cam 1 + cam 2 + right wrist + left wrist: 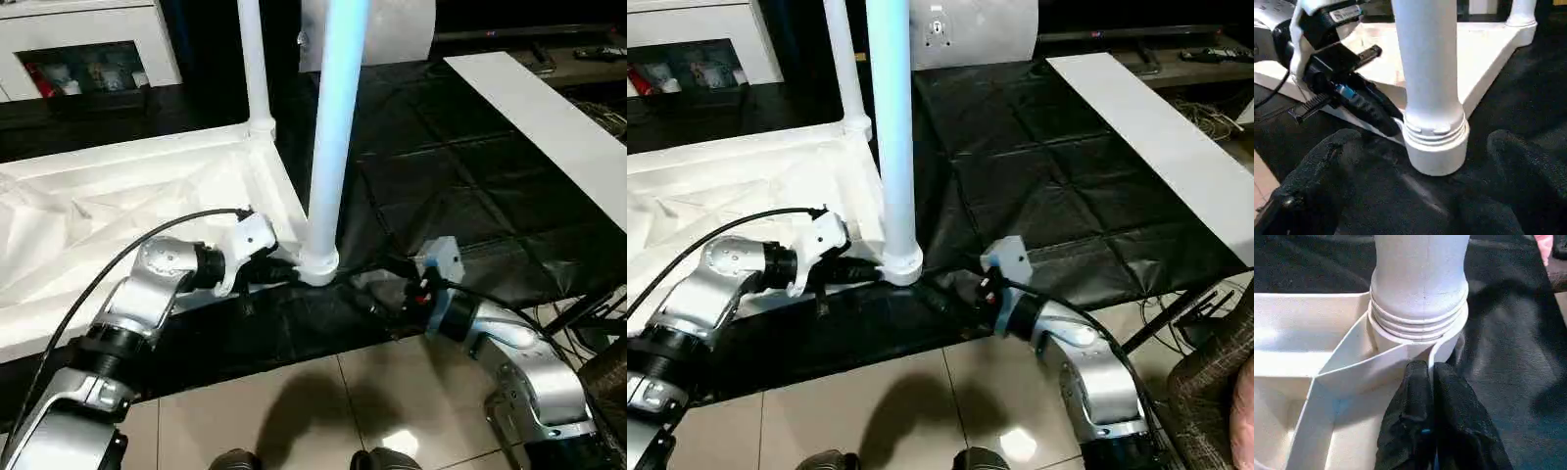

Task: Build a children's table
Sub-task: Rotate leg to tighten

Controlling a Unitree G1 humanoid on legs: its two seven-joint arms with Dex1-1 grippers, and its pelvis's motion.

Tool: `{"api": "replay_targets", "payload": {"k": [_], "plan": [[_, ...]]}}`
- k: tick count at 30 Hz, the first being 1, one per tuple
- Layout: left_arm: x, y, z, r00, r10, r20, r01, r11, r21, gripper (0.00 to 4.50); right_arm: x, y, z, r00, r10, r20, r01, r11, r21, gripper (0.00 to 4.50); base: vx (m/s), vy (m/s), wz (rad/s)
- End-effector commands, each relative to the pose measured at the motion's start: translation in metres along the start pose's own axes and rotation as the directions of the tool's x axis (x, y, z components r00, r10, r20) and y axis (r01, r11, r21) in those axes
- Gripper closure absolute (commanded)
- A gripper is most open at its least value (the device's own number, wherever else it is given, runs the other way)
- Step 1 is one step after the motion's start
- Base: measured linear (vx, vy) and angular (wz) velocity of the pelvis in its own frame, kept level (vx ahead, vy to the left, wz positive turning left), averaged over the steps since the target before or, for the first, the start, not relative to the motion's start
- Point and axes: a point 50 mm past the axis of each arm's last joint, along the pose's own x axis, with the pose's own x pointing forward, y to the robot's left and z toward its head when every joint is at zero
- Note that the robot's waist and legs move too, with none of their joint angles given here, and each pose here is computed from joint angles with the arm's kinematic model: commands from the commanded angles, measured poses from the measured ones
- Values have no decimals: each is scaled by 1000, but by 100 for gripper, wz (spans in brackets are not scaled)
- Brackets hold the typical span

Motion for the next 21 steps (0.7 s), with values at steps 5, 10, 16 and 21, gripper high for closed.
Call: {"api": "replay_targets", "payload": {"k": [5, 10, 16, 21], "plan": [[-9, 2, -14, 998, 14, -61, -15, 1000, -23, 352, -1, 2, 1, 1000, 9, -6, -9, 1000, -5, 0, 0, 0, 0], [-13, 3, -19, 996, 23, -90, -25, 999, -28, 319, -2, 3, 0, 1000, 15, -13, -15, 1000, -11, 0, 0, 0, 0], [-18, 3, -22, 995, 19, -93, -23, 999, -44, 344, -1, 4, -1, 1000, 18, -16, -19, 1000, -16, 0, 0, 0, 0], [-20, 7, -23, 995, 60, -75, -63, 997, -47, 381, -1, 4, -1, 1000, 17, -19, -17, 1000, -17, 0, 0, 0, 0]]}}
